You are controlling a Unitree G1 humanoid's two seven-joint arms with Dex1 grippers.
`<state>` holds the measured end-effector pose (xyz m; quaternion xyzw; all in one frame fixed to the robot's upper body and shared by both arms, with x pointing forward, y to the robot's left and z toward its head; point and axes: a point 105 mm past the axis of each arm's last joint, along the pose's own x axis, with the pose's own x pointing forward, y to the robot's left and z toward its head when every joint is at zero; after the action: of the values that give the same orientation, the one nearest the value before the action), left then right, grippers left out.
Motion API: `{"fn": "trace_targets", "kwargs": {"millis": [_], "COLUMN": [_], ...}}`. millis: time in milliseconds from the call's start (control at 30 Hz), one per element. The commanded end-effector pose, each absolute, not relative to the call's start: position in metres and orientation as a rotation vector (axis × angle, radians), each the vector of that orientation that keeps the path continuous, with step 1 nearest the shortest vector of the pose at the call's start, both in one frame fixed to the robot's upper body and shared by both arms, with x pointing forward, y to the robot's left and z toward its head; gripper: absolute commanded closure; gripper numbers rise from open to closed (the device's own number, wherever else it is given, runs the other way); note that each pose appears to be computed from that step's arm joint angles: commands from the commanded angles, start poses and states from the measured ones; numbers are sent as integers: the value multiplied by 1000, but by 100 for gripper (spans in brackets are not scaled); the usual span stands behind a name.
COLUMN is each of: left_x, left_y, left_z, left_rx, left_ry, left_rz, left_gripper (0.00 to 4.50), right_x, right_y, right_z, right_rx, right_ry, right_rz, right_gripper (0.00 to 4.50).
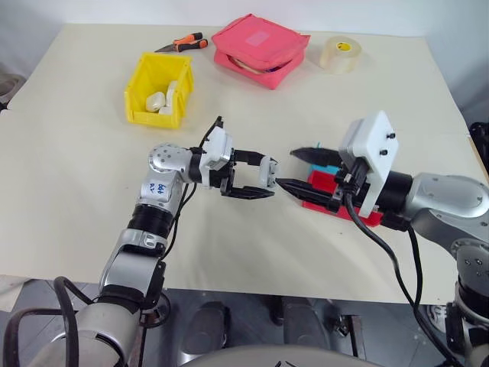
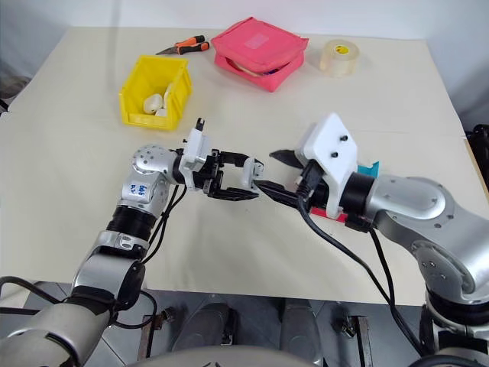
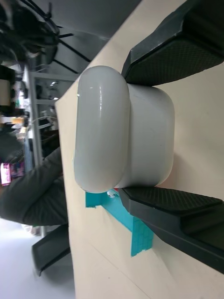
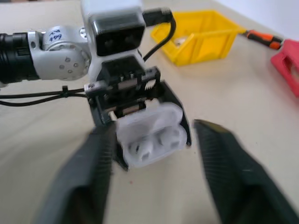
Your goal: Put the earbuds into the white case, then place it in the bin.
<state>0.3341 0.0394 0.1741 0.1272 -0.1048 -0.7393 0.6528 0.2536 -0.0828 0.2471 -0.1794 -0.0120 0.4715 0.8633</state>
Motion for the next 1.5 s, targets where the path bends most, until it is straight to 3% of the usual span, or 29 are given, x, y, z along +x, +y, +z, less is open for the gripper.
{"fn": "trace_targets", "kwargs": {"millis": [33,67,167,600,833,1133,1400,1500], "left_x": [336,336,338,338,337,342,346,361], "left_y": [33,32,30,36,37,47,59,69], "left_z": [185,187,189,186,184,196,203,225], "left_rx": [328,330,335,358,365,333,364,344], "left_ry": [-269,-277,-291,-297,-292,-323,-312,-362], "left_rz": [-1687,-1692,-1691,-1684,-1677,-1615,-1564,-1436], "left_gripper": [169,169,169,169,169,169,169,169], "right_x": [251,251,259,271,277,288,288,284], "right_y": [-70,-66,-62,-48,-55,-101,-126,-131], "right_z": [257,258,246,239,224,213,215,222], "right_rx": [-432,-445,-458,-548,-593,-625,-516,-450], "right_ry": [-68,-72,19,81,188,296,179,48], "right_rz": [995,999,984,985,973,826,805,834], "right_gripper": [39,4,11,448,448,448,448,448]}}
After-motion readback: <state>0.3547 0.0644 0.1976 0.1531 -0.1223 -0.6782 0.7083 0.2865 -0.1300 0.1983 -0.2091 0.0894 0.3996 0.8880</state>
